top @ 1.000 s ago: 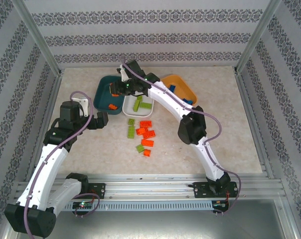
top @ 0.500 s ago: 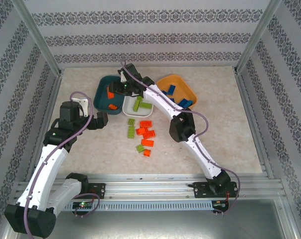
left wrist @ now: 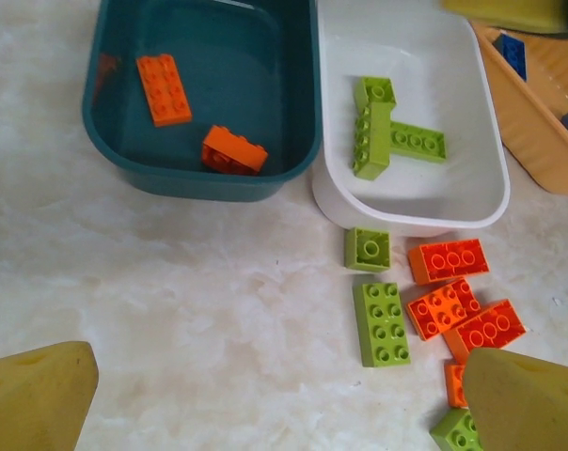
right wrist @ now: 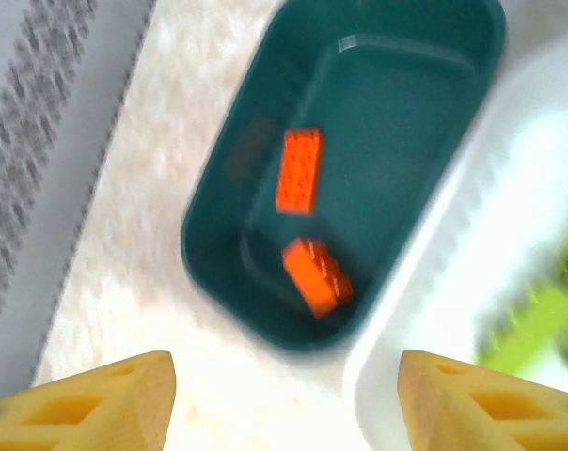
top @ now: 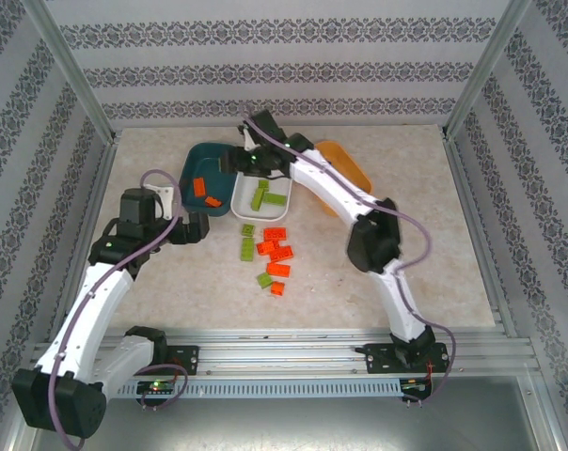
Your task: Sort the legos into containers by color
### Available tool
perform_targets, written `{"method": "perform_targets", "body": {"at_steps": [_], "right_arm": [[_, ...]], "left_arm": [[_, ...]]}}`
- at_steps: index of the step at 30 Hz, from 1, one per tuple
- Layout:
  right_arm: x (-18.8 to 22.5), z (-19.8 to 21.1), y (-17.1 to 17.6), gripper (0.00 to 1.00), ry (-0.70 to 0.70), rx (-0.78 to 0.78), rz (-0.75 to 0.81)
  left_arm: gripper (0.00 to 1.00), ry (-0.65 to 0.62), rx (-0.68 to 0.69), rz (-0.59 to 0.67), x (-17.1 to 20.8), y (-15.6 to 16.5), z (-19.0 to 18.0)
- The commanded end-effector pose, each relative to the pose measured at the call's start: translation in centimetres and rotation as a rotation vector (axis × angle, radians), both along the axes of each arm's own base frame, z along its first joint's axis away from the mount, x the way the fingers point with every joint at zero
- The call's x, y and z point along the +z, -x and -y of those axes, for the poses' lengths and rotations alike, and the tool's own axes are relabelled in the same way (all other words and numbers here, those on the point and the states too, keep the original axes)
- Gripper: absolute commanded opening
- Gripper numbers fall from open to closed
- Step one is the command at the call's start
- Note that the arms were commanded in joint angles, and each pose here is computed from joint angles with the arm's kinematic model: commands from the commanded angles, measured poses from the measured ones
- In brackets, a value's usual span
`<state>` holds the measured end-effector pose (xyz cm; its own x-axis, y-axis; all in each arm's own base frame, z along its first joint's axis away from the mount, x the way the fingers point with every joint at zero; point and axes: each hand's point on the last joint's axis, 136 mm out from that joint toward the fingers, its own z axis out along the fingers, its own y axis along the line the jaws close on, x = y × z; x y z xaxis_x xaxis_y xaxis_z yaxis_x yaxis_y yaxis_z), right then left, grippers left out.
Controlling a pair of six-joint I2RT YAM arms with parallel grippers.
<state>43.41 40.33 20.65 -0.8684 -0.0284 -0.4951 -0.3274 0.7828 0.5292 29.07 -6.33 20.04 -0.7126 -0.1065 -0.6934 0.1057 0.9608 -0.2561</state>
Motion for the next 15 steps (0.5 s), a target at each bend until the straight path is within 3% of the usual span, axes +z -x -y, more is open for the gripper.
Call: {"method": "perform_targets", "body": {"at_steps": [1, 4, 8, 15], "right_arm": [[-1.2, 4.2, 4.5, 0.65, 0.113, -0.003, 0.005], [-3.2, 8.5, 7.8, 0.65, 0.144, -0.05, -0.045], [-5.7, 13.2, 11.6, 0.65, 0.208, -0.094, -0.082], [-8.4, 17.2, 15.7, 0.65, 0.202, -0.147, -0.125]], "left_arm": [[1.0, 0.048, -0.083, -0.039, -0.9, -0.2, 2.1], [1.0, 0.03, -0.152, -0.135, -2.4, 0.2, 4.1], [1.0, -0.098, -0.223, -0.262, -4.7, 1.5, 6.6], [0.96, -0.135, -0.215, -0.368, -7.7, 2.7, 9.8]]}}
